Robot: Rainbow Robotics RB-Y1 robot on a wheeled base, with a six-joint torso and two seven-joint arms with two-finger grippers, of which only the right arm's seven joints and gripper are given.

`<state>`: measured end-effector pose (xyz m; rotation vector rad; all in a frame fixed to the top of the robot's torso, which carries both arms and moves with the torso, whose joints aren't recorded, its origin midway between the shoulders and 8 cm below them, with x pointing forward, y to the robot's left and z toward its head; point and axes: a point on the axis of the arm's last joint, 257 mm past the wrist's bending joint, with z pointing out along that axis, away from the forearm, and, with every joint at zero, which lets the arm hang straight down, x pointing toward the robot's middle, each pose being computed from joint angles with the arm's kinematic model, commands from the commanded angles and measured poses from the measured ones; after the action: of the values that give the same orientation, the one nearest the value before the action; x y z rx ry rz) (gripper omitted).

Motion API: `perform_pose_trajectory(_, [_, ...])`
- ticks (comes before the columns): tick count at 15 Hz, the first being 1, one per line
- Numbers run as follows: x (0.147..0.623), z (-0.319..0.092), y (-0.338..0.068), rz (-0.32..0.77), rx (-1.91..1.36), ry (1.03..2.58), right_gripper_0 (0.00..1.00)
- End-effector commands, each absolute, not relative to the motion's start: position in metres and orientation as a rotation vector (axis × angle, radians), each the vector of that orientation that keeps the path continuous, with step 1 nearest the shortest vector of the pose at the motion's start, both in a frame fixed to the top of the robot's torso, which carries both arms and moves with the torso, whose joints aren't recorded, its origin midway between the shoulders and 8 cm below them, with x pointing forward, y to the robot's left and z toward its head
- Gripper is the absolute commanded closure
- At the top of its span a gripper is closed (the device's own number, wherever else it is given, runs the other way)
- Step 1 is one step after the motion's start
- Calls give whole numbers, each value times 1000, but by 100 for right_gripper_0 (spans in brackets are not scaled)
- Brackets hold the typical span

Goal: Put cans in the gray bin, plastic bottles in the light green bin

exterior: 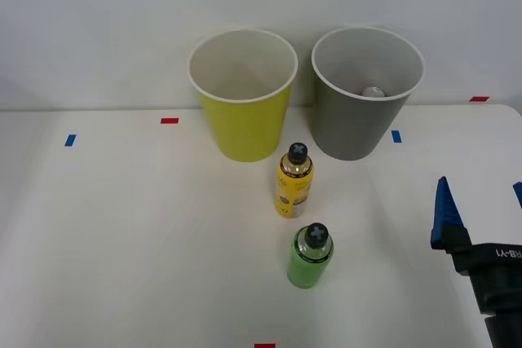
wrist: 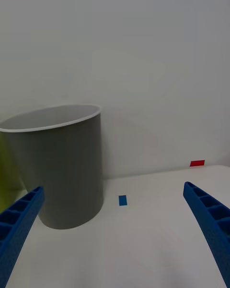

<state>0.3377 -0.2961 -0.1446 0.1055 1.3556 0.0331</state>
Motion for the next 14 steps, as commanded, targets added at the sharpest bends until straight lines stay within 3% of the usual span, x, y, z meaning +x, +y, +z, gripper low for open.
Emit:
perform_pose_trajectory(1, [317,-168,-304,-15,110,1423,0])
perform_pose_trajectory(6, [298,-191,-300,-9,181,1482,0])
perform_pose_trajectory(14, [295,-196,-290,17,275,1474,0])
